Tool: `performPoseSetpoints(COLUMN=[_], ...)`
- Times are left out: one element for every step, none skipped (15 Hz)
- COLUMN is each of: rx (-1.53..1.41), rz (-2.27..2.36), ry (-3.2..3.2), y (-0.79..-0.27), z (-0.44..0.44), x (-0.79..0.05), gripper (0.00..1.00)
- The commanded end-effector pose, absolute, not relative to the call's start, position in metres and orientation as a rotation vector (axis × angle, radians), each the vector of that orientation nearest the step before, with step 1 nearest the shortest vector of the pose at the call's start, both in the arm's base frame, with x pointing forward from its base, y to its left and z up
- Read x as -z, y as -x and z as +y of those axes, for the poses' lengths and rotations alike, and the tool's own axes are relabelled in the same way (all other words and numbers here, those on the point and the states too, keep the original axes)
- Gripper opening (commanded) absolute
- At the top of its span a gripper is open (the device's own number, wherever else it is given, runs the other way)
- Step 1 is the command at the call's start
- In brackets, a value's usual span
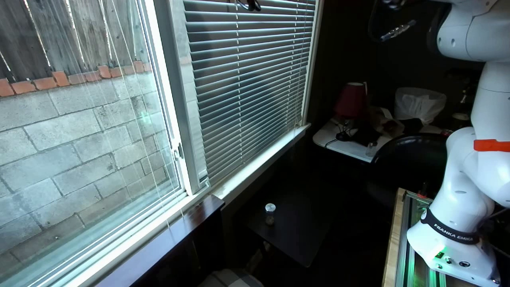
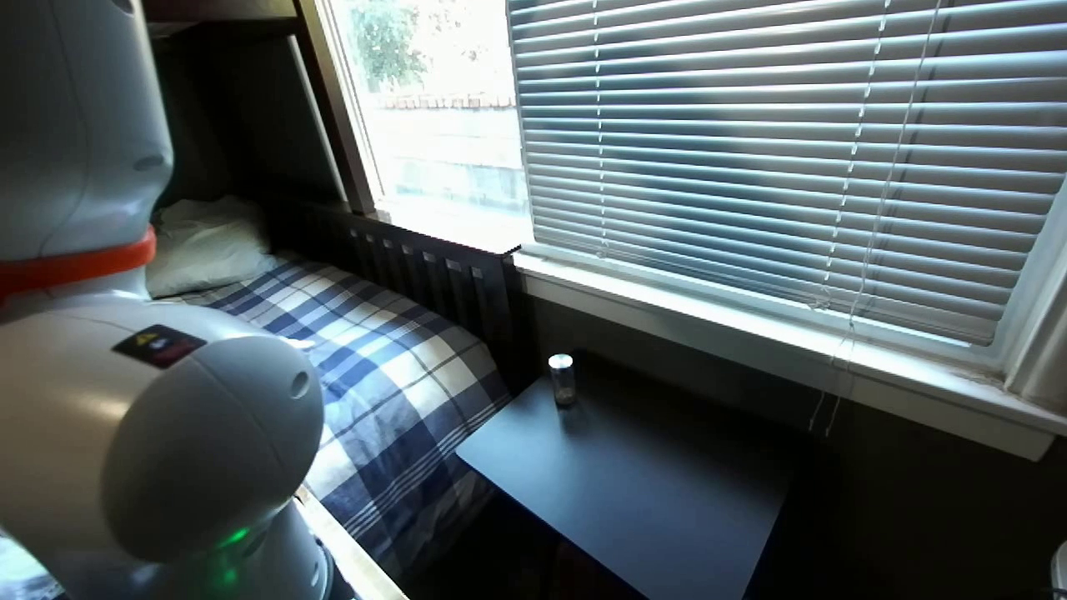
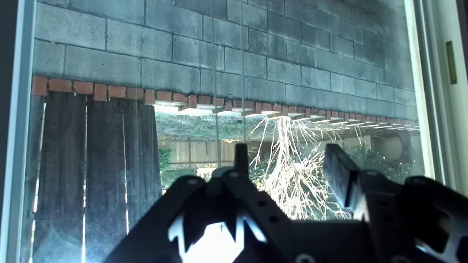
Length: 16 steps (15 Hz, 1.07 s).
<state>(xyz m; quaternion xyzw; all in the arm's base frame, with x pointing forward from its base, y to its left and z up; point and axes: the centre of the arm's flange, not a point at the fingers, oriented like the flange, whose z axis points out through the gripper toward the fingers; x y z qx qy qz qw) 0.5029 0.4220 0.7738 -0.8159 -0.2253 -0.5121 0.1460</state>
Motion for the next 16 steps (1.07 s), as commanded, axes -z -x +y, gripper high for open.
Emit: performPoseSetpoints(rx=[1.4, 1.399, 1.402, 1.402, 1.405, 1.407, 1.411, 1.414, 1.421, 1.43, 1.432, 1.433, 1.435, 1.437, 1.439, 1.444], rz=[-0.618, -0.613, -0.603, -0.59, -0.585, -0.579, -0.58, -0.58, -0.584, -0.588, -0.589, -0.587, -0.587, -0.585, -0.589, -0.589], ry=[2.408, 2.417, 2.433, 2.448, 2.453, 2.447, 2.45, 2.444, 2.444, 2.432, 2.423, 2.421, 2.419, 2.41, 2.406, 2.392], y=[-0.494, -0.493, -0.493, -0.493, -0.493, -0.494, -0.497, -0.499, -0.501, -0.504, -0.507, -0.51, -0.513, -0.515, -0.519, -0.522], z=[0.42, 0.418, 0.415, 0.411, 0.409, 0.407, 0.406, 0.405, 0.404, 0.404, 0.404, 0.403, 0.403, 0.403, 0.404, 0.405], x=[-0.784, -0.786, -0.788, -0.789, -0.791, -0.792, -0.791, -0.79, -0.789, -0.788, -0.787, -0.785, -0.783, -0.781, -0.779, -0.778], gripper=[0.56, 0.54, 0.52, 0.49, 0.5, 0.47, 0.52, 0.49, 0.52, 0.52, 0.51, 0.49, 0.5, 0.48, 0.49, 0.48])
